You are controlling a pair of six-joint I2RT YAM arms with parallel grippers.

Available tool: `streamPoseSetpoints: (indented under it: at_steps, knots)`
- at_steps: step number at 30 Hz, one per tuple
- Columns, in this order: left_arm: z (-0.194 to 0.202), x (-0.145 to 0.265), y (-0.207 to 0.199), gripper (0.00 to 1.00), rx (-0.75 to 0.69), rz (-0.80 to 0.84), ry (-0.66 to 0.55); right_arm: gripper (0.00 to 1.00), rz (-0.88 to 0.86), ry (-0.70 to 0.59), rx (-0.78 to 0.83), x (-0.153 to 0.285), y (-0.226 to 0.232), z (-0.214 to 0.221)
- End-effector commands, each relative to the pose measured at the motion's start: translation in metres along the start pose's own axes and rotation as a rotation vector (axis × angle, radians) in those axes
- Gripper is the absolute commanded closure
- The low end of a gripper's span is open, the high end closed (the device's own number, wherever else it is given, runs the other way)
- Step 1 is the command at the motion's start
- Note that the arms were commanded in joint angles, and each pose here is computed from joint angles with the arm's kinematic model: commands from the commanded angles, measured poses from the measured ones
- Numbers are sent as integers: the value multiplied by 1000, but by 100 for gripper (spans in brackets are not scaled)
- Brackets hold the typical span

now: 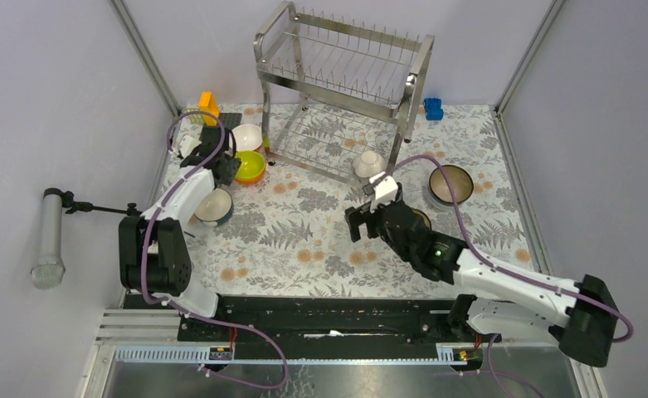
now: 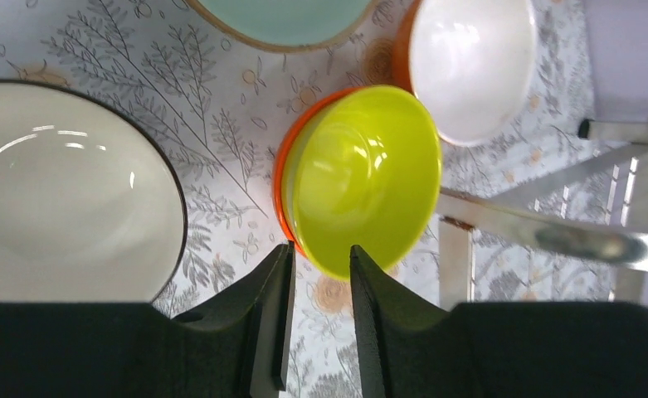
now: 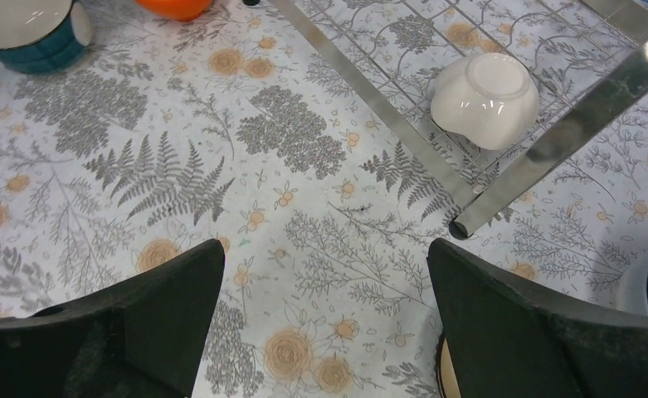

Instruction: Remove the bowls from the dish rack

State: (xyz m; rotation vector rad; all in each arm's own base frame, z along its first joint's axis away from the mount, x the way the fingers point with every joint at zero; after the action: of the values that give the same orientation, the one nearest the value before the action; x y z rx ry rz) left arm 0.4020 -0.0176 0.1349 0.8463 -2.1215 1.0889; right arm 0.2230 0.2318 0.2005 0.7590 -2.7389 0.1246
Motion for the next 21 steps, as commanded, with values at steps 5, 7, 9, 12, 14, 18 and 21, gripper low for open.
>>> streamPoseSetpoints:
  at_steps: [5,7,9,12,14,18,21]
  knots:
    - [13,59,-26,62,-41,259,49,1,177,34,-2,-43,-2,-17]
    - [21,71,-27,62,-66,322,56,1,191,58,15,-55,2,-15]
    - [26,83,-26,62,-90,382,60,1,208,80,20,-67,6,-15]
    - [32,95,-27,62,-135,462,62,3,231,108,8,-88,14,-14]
    - [35,100,-26,62,-174,510,66,5,253,115,-19,-103,20,-15]
    - [48,103,-18,64,-230,556,98,8,307,113,-109,-133,27,-19]
    - [71,104,-6,65,-241,621,141,15,341,90,-209,-155,30,-26]
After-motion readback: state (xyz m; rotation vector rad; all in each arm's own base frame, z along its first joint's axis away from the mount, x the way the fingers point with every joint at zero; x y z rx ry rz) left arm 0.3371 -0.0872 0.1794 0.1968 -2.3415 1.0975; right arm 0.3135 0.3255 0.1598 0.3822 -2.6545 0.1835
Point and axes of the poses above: each gripper's point midway between its finger pads, its own x axis back along the fingers, its own y axis along the line the jaws close on, z = x × y, the point moved 2 cm from there along x, back along the fingers
